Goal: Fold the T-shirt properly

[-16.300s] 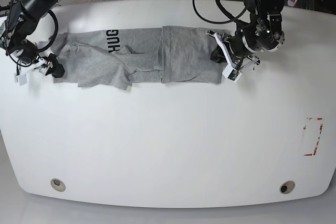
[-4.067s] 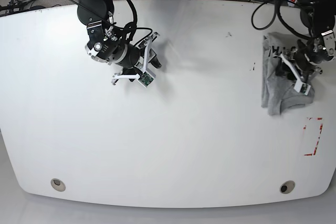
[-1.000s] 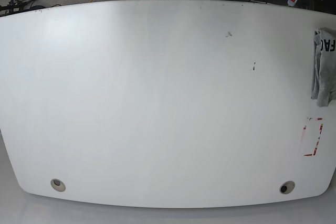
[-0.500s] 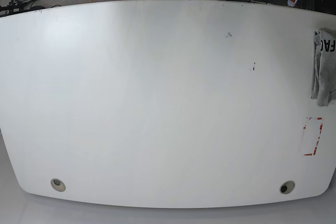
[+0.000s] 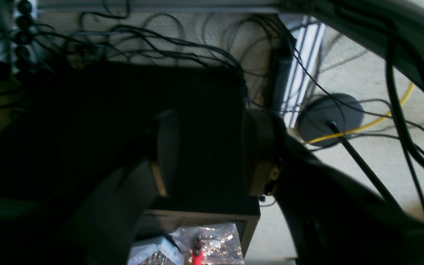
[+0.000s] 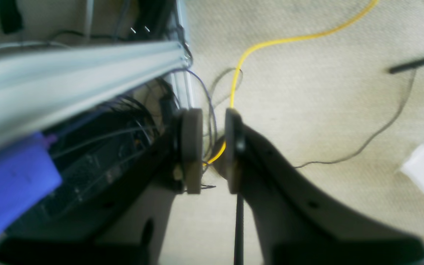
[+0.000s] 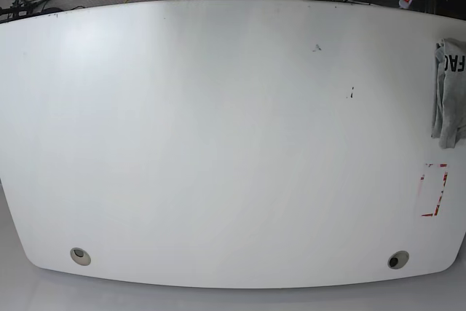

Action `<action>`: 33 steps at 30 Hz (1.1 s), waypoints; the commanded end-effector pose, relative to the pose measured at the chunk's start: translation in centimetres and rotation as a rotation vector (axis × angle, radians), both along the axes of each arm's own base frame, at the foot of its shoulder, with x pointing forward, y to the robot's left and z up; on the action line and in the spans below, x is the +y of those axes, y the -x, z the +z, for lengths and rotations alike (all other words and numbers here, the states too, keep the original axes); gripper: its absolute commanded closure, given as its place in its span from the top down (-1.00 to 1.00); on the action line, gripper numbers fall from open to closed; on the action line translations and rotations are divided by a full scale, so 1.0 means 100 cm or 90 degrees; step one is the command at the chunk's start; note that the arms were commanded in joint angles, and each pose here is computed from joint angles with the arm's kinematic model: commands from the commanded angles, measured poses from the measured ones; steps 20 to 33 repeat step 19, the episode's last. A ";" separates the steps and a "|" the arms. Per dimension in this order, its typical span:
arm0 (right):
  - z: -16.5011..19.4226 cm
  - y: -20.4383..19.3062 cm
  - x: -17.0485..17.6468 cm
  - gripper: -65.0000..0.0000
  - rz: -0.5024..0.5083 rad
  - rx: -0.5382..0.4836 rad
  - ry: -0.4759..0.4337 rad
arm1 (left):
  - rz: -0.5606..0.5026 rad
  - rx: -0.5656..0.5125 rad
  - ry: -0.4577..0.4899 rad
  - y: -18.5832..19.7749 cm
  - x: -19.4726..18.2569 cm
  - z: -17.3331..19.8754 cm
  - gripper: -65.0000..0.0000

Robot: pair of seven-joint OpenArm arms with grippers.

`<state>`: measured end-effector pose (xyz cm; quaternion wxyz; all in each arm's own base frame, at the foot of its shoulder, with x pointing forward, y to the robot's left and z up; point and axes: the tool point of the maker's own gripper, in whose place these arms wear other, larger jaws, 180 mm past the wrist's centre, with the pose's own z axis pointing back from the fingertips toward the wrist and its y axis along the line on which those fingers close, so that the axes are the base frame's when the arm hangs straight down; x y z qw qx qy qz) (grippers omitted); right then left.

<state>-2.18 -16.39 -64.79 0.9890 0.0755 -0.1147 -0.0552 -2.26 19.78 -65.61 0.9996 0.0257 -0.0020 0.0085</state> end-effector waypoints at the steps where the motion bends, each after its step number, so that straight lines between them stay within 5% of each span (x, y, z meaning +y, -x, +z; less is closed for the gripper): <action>1: -0.003 -0.003 -0.007 -0.69 0.005 0.028 0.006 | -0.001 0.006 -0.009 0.001 0.004 0.000 -0.21; 33: -0.004 -0.014 -0.005 -0.69 0.008 0.029 0.007 | 0.005 -0.016 0.005 -0.010 -0.010 -0.001 -0.21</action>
